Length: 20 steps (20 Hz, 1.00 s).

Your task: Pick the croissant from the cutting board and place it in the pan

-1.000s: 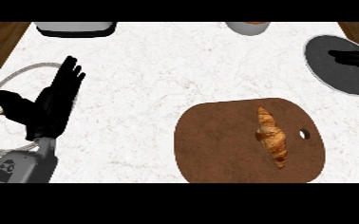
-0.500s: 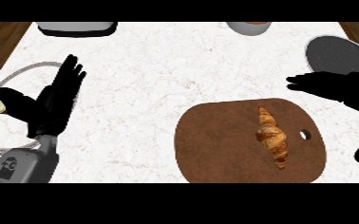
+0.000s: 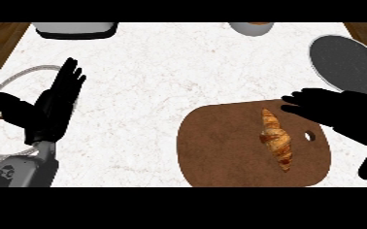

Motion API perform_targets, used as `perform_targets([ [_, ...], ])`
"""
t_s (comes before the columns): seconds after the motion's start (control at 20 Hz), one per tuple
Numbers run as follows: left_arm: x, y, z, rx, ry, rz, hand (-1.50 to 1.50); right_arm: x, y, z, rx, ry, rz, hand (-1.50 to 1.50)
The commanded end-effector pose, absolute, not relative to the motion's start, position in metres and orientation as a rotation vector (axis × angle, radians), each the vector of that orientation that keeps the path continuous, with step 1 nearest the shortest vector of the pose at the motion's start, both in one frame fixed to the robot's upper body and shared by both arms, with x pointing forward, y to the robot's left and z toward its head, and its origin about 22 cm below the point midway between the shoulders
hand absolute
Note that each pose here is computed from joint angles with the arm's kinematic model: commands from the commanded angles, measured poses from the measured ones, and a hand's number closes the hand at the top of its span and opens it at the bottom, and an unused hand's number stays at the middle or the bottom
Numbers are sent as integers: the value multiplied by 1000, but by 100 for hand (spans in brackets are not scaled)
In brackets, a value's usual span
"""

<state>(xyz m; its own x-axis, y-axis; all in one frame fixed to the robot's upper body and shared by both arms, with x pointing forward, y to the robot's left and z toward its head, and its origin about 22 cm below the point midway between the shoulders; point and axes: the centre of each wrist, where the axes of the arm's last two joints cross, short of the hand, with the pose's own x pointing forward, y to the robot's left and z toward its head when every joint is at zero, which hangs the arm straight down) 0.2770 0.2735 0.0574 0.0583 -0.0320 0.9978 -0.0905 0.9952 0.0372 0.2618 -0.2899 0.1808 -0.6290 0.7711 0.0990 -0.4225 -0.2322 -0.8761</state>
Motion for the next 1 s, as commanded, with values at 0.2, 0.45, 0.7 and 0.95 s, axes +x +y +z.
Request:
perform_targets([
  [0.2, 272, 275, 60, 100, -1513, 32, 0, 243, -259, 193, -597, -1241, 1948, -150],
  [0.45, 283, 265, 77, 116, -1532, 57, 0, 238, -250, 169, -555, -1261, 1944, -150],
  [0.7, 276, 260, 52, 84, -1523, 54, 0, 244, -213, 163, -612, -1157, 1974, -150],
  [0.95, 267, 275, 53, 105, -1513, 38, 0, 242, -228, 142, -660, -1135, 1929, -150],
])
